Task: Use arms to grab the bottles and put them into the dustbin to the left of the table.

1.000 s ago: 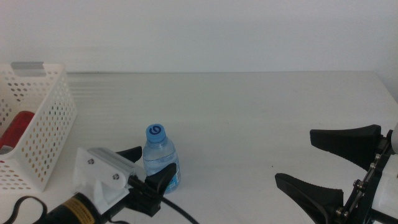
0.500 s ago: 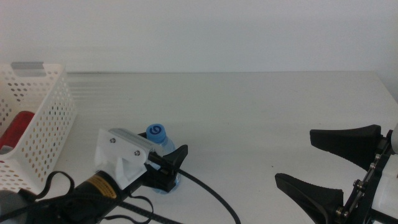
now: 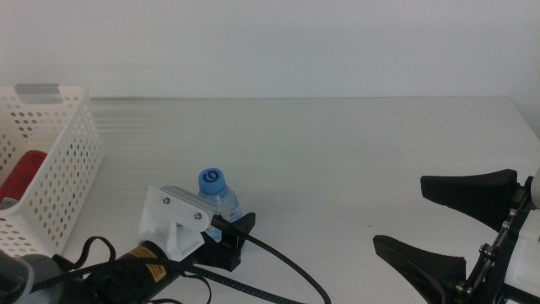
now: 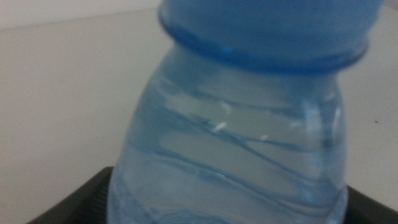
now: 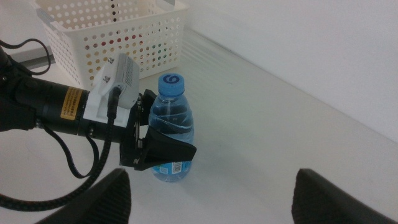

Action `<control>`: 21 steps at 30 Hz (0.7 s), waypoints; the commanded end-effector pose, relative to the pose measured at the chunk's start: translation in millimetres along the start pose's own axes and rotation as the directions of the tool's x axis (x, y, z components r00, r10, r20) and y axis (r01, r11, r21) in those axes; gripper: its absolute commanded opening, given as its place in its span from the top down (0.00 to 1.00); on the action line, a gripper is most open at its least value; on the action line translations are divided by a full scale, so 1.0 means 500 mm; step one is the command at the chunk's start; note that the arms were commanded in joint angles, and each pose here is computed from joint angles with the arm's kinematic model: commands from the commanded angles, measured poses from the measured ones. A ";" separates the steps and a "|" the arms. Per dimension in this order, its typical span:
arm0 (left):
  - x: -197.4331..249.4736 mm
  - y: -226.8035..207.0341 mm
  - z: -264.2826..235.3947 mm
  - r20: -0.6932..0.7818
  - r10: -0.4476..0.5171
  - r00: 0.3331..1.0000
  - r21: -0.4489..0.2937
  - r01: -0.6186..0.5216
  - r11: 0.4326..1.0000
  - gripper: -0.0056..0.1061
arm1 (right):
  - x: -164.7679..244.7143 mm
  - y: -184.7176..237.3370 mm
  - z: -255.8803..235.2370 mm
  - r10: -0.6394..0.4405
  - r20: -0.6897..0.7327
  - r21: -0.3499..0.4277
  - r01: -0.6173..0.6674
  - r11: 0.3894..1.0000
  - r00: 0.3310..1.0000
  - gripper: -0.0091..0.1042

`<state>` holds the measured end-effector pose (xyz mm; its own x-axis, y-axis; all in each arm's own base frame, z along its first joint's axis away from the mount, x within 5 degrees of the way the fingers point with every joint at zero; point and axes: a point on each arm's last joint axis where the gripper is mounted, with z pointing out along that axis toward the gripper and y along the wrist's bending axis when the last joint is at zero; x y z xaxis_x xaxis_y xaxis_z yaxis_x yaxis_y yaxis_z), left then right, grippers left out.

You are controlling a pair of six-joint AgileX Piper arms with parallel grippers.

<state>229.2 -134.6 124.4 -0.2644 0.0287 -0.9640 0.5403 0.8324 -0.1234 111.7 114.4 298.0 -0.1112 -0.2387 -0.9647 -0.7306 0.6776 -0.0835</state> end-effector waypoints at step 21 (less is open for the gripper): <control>-0.105 -0.004 -0.044 0.240 -0.039 0.970 -0.029 0.047 0.998 0.99 | -0.030 -0.003 -0.006 -0.014 0.098 0.016 0.013 1.000 0.995 0.32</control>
<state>221.7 -125.5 144.3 -0.2574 -0.0066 -0.9663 0.4951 0.8578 -0.1378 111.7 114.4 298.0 -0.1131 -0.2370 -0.9649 -0.7303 0.6783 -0.0809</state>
